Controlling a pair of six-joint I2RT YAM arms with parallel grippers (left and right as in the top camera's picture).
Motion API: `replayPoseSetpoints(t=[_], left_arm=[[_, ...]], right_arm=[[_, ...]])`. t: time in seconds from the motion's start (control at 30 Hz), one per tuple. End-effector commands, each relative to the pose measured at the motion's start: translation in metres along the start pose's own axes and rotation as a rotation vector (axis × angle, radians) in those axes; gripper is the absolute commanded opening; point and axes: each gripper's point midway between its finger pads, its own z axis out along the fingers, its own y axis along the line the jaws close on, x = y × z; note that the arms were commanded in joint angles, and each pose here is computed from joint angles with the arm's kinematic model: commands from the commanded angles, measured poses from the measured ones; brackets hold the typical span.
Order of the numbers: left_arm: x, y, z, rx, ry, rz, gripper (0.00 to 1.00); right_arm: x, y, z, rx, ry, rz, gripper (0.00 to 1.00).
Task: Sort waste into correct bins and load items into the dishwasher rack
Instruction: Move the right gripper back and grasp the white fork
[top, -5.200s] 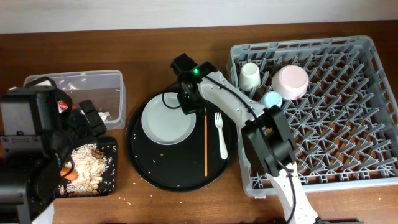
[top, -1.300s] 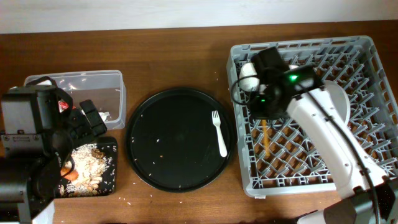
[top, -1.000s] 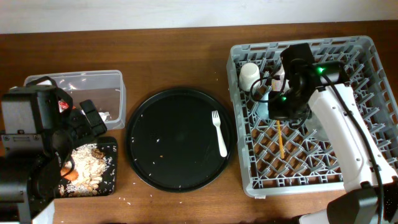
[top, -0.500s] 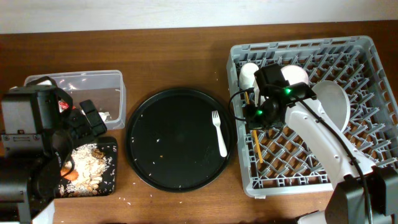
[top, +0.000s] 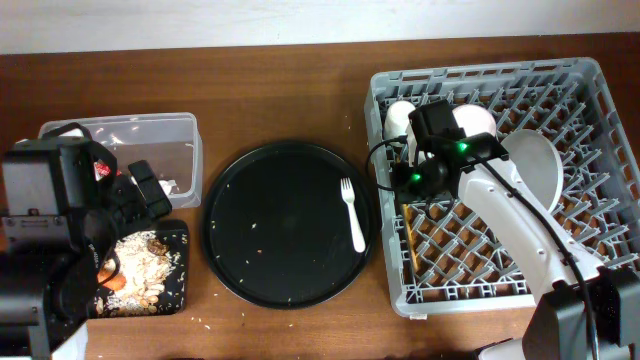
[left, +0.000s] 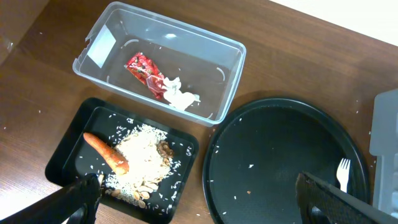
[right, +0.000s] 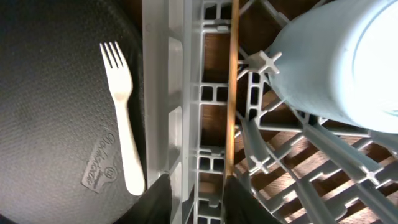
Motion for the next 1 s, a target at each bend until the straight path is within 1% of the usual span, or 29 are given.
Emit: replayPoseSetpoints(t=[0.0,0.03,0.07,0.1,0.13,0.23,0.27,0.3,0.37,0.4,0.43,0.5,0.63,0.77,0.97], left_arm=[[-0.003,0.002,-0.001,-0.010,-0.012,0.006,0.99],[-0.003,0.003,-0.001,-0.011,-0.012,0.006,0.99],[-0.003,0.002,-0.001,-0.010,-0.012,0.006,0.99],[-0.003,0.003,-0.001,-0.011,-0.012,0.006,0.99],[-0.003,0.002,-0.001,-0.010,-0.012,0.006,0.99],[-0.003,0.002,-0.001,-0.010,-0.012,0.006,0.99],[-0.003,0.002,-0.001,-0.010,-0.012,0.006,0.99],[-0.003,0.002,-0.001,-0.010,-0.012,0.006,0.99],[-0.003,0.002,-0.001,-0.010,-0.012,0.006,0.99],[-0.003,0.002,-0.001,-0.010,-0.012,0.006,0.99],[-0.003,0.002,-0.001,-0.010,-0.012,0.006,0.99],[-0.003,0.002,-0.001,-0.010,-0.012,0.006,0.99],[-0.003,0.002,-0.001,-0.010,-0.012,0.006,0.99],[-0.003,0.002,-0.001,-0.010,-0.012,0.006,0.99],[-0.003,0.002,-0.001,-0.010,-0.012,0.006,0.99]], right_arm=[[-0.007,0.007,-0.010,-0.023,-0.026,-0.001,0.30],[-0.016,0.019,-0.025,-0.069,-0.046,-0.008,0.30],[-0.026,0.040,-0.049,-0.160,-0.068,-0.023,0.30],[-0.031,0.060,-0.066,-0.192,-0.089,-0.064,0.30],[-0.027,0.079,-0.067,-0.202,-0.093,-0.117,0.30],[-0.010,0.095,-0.041,-0.016,-0.082,-0.143,0.30],[-0.004,0.109,-0.029,0.013,-0.080,-0.172,0.30],[-0.004,0.115,-0.013,0.082,-0.092,-0.214,0.30],[-0.005,0.107,0.011,0.181,-0.081,-0.193,0.30],[-0.004,0.104,0.024,0.198,-0.054,-0.192,0.31],[-0.001,0.097,0.043,0.222,-0.016,-0.129,0.30],[0.001,0.096,0.064,0.237,0.005,-0.106,0.30],[-0.002,0.094,0.085,0.247,0.013,-0.097,0.30],[-0.005,0.075,0.088,0.267,0.034,-0.044,0.30],[0.009,0.066,0.103,0.275,0.053,-0.037,0.31]])
